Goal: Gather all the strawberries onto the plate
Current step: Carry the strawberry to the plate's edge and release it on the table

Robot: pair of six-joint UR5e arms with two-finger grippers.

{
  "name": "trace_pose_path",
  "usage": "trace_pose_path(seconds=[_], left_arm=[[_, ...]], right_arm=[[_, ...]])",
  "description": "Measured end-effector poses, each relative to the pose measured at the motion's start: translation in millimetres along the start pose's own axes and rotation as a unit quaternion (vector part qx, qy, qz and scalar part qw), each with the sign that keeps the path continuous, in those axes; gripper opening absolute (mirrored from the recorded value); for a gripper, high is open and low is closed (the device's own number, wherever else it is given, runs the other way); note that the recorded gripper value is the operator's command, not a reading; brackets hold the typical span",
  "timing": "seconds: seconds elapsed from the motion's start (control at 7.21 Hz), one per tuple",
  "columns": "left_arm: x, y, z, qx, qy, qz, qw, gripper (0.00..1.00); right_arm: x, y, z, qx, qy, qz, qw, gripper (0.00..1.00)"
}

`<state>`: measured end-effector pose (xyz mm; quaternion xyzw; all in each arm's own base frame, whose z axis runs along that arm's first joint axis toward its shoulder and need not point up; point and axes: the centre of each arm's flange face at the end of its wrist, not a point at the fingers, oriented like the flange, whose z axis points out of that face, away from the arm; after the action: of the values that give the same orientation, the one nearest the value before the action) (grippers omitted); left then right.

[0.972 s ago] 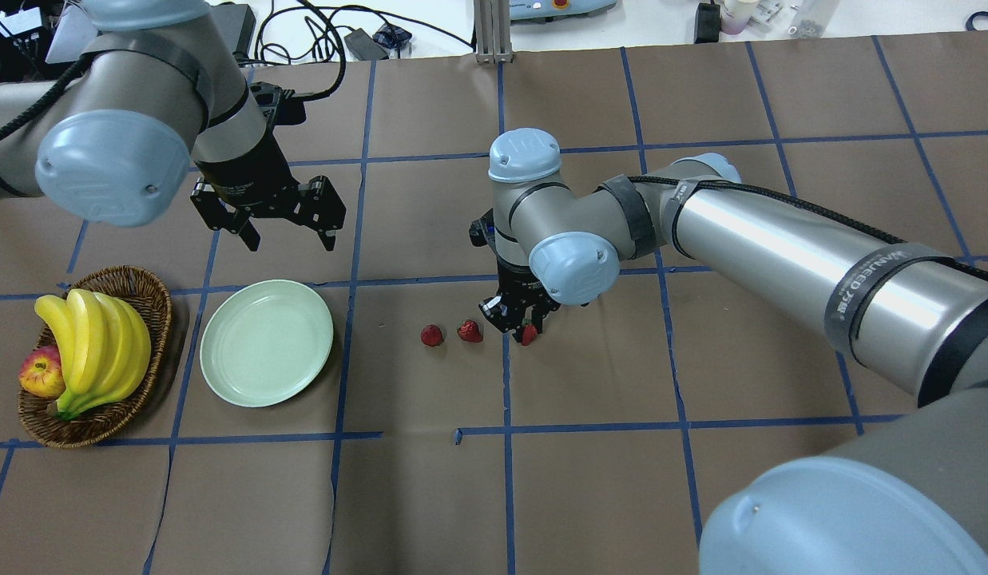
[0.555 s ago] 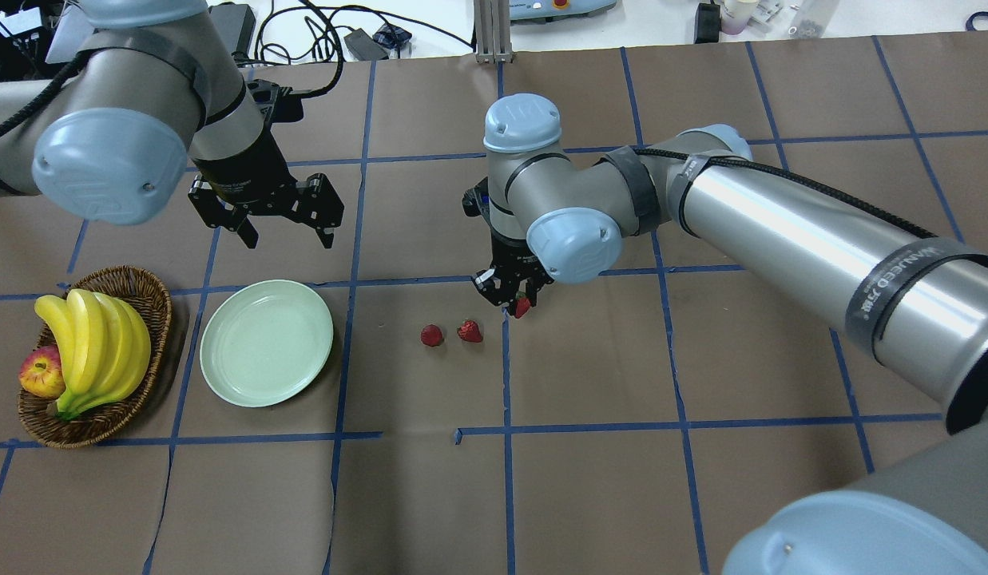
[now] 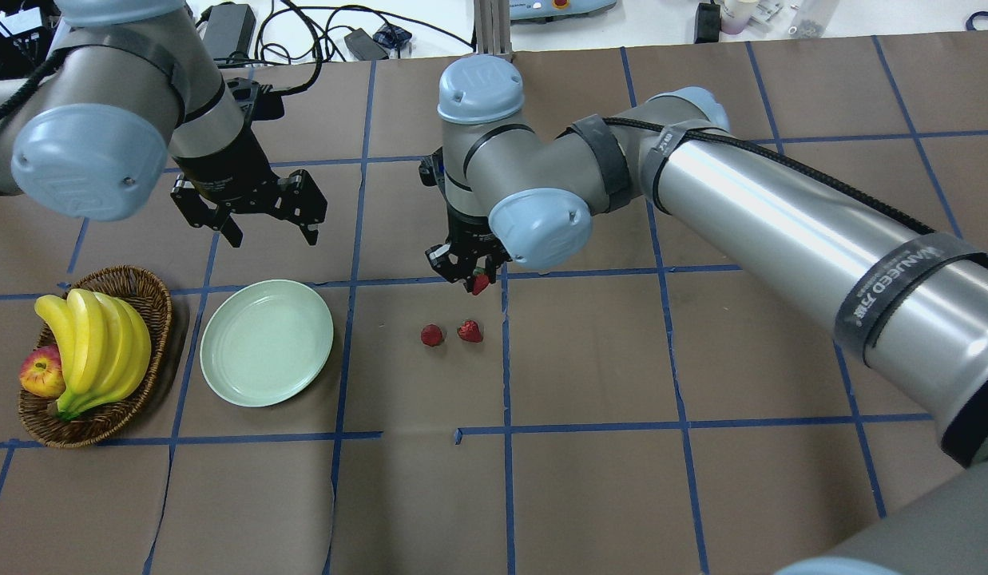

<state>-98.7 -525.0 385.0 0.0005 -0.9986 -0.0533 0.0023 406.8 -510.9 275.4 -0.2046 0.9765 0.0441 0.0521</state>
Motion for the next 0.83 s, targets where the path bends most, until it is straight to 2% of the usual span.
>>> trace_pose_path(seconds=[0.28, 0.56, 0.83], left_arm=[[-33.7, -5.4, -0.9, 0.001, 0.004, 0.000, 1.0000, 1.00], [-47.2, -8.5, 0.4, 0.003, 0.005, 0.002, 1.0000, 1.00], [-48.9, -11.5, 5.6, -0.002, 0.008, 0.001, 1.0000, 1.00]], right_arm=[[-50.3, 0.9, 13.7, 0.011, -0.025, -0.009, 0.9996, 0.00], [-81.2, -0.3, 48.7, 0.007, -0.035, -0.021, 0.9991, 0.00], [-96.2, -0.3, 76.0, -0.006, -0.054, -0.029, 0.9981, 0.29]])
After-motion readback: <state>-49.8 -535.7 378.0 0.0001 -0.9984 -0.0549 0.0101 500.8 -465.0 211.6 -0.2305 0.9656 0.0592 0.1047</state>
